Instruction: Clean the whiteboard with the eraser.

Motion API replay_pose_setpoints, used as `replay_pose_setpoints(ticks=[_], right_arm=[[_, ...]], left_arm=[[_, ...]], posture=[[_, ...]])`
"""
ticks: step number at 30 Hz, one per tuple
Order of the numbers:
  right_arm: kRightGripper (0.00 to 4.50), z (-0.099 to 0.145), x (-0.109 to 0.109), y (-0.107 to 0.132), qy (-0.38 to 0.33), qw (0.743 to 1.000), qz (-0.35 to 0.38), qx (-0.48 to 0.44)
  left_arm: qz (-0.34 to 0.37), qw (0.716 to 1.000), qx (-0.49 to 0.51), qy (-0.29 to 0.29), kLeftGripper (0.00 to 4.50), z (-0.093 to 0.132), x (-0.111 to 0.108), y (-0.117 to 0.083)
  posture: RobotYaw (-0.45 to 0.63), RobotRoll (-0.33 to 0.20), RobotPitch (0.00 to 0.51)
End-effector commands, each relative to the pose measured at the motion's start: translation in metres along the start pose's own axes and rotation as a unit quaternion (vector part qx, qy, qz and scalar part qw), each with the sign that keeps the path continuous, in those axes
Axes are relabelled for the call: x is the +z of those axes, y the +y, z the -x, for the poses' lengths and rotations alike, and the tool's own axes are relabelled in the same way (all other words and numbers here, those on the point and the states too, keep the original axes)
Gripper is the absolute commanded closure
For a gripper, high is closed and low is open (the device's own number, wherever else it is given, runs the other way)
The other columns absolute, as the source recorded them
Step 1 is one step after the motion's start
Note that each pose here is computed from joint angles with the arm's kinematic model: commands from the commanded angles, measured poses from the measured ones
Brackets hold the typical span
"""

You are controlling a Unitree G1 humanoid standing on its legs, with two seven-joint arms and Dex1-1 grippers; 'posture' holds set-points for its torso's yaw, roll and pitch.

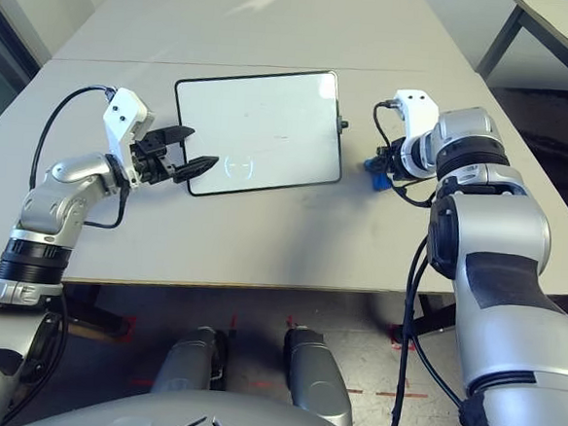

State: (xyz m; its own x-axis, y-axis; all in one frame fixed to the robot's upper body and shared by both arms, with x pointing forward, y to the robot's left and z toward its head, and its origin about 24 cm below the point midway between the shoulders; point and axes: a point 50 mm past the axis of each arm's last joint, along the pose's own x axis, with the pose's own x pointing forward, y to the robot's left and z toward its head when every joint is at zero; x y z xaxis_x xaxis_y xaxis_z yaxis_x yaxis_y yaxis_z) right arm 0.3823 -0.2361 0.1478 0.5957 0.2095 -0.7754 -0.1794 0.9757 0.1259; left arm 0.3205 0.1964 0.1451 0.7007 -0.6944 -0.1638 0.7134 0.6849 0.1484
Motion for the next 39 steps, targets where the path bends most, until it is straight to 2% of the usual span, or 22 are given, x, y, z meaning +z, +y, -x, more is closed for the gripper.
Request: replay_pose_setpoints(ticks=[1,4,7,10,13,16,22,27,33,39], right_arm=[[0.03,0.005,0.003,-0.007,-0.024,1.000,0.013,0.007],[0.03,0.011,0.014,-0.008,-0.081,0.994,0.065,0.025],[0.03,0.016,0.019,-0.010,-0.154,0.976,0.150,0.037],[0.03,0.021,0.012,-0.016,-0.224,0.955,0.192,0.033],[0.03,0.027,0.004,-0.023,-0.291,0.935,0.202,0.019],[0.03,0.035,-0.004,-0.033,-0.367,0.915,0.168,0.002],[0.03,0.033,-0.030,-0.058,-0.419,0.901,0.100,-0.054],[0.03,0.030,-0.045,-0.071,-0.430,0.897,0.063,-0.080],[0.03,0.024,-0.050,-0.076,-0.437,0.894,0.024,-0.093],[0.03,0.019,-0.054,-0.076,-0.436,0.895,0.011,-0.099]], left_arm=[[-0.011,1.000,0.005,-0.006,0.00,0.006,0.008,0.004],[-0.005,0.999,0.025,-0.027,0.00,0.013,0.015,0.009],[0.002,0.997,0.061,-0.048,0.00,0.023,0.021,0.018],[0.012,0.990,0.124,-0.065,0.00,0.041,0.023,0.032],[0.022,0.977,0.199,-0.070,0.00,0.059,0.019,0.048],[0.035,0.961,0.262,-0.075,0.00,0.074,0.015,0.060],[0.051,0.937,0.339,-0.073,0.00,0.090,0.004,0.076],[0.068,0.913,0.396,-0.066,0.00,0.101,-0.010,0.087],[0.065,0.895,0.436,-0.065,0.00,0.112,-0.017,0.100],[0.062,0.888,0.451,-0.068,0.00,0.116,-0.019,0.104]], posture=[[-0.11,0.000,0.091],[-0.10,0.000,0.087],[-0.09,0.000,0.087],[-0.08,0.000,0.087],[-0.06,0.000,0.088],[-0.06,0.000,0.091],[-0.07,0.000,0.085],[-0.08,0.000,0.079],[-0.08,0.000,0.078],[-0.08,0.000,0.078]])
